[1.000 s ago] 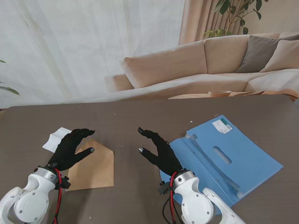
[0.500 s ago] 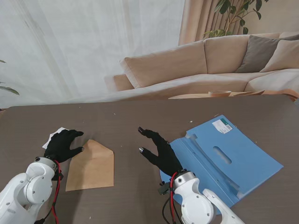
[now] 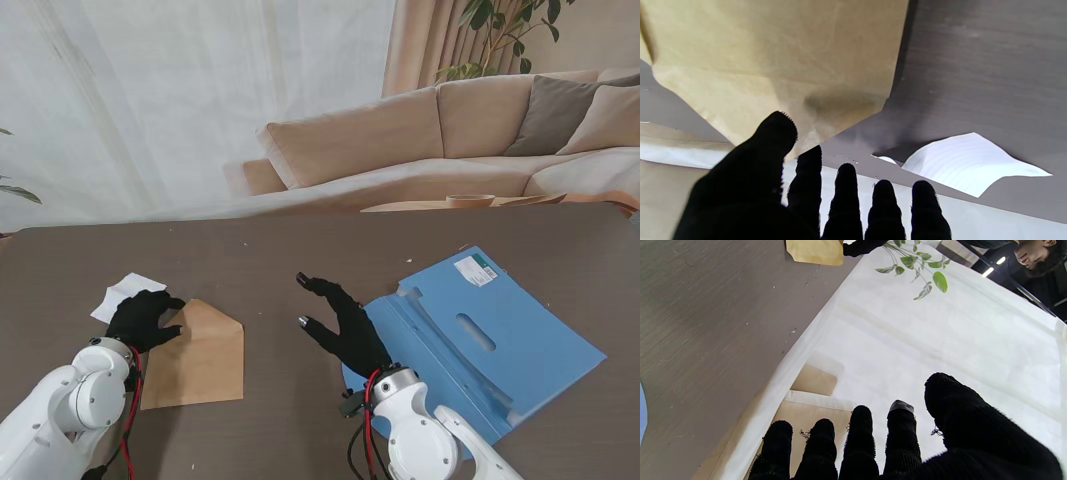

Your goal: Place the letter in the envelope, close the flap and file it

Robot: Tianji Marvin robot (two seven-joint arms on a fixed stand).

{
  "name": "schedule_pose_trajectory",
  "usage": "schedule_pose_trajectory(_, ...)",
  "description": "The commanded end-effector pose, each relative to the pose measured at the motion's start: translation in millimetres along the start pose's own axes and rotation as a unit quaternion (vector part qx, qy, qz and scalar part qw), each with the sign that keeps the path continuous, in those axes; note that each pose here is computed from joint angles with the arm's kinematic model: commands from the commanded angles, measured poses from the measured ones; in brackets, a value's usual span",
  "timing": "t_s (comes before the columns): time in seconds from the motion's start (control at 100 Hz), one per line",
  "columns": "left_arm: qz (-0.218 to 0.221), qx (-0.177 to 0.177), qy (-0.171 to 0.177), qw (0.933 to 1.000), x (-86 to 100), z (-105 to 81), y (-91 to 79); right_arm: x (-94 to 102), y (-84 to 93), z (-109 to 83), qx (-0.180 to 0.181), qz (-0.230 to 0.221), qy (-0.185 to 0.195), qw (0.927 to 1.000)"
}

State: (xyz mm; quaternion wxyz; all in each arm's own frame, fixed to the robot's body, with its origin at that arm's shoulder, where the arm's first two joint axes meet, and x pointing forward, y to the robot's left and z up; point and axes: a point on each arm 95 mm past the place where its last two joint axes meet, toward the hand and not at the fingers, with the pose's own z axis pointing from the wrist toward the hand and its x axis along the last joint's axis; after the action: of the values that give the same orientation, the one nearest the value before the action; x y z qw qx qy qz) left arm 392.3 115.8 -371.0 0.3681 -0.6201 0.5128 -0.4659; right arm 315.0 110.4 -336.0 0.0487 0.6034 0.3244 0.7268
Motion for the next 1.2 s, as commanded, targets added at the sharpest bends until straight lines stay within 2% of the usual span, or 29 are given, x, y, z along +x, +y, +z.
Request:
schedule_pose_trajectory(0.0,-0.004,-0.009,-0.004,0.9999,3.1,1.5,7.0,2.0,-4.1,-1.6,0.007,0.006,0.001,1.0)
schedule_pose_trajectory(0.23,-0.02,-0.009,-0.016,0.9996,6.0,7.2,12.6,2.0,-3.1,-2.0,0.004,0.007,0.0,1.0)
schedule_pose_trajectory(0.49,-0.048,0.0,-0.003,0.9989,7.6,4.7,14.0,0.6,-2.0,-1.6,0.005,0.007,-0.006,0.9999)
schedule_pose_trajectory(0.9,-0.087,0.019,0.039,0.9953,6.8,-8.5,1.5,1.1,-2.5,-1.0,0.006,0.009,-0.004,0.9999)
schedule_pose_trajectory(1.19,-0.117,0.046,0.088,0.9882,8.5,-27.8,-15.3,1.0,-3.0,-1.0,0.006,0.01,-0.006,0.9999)
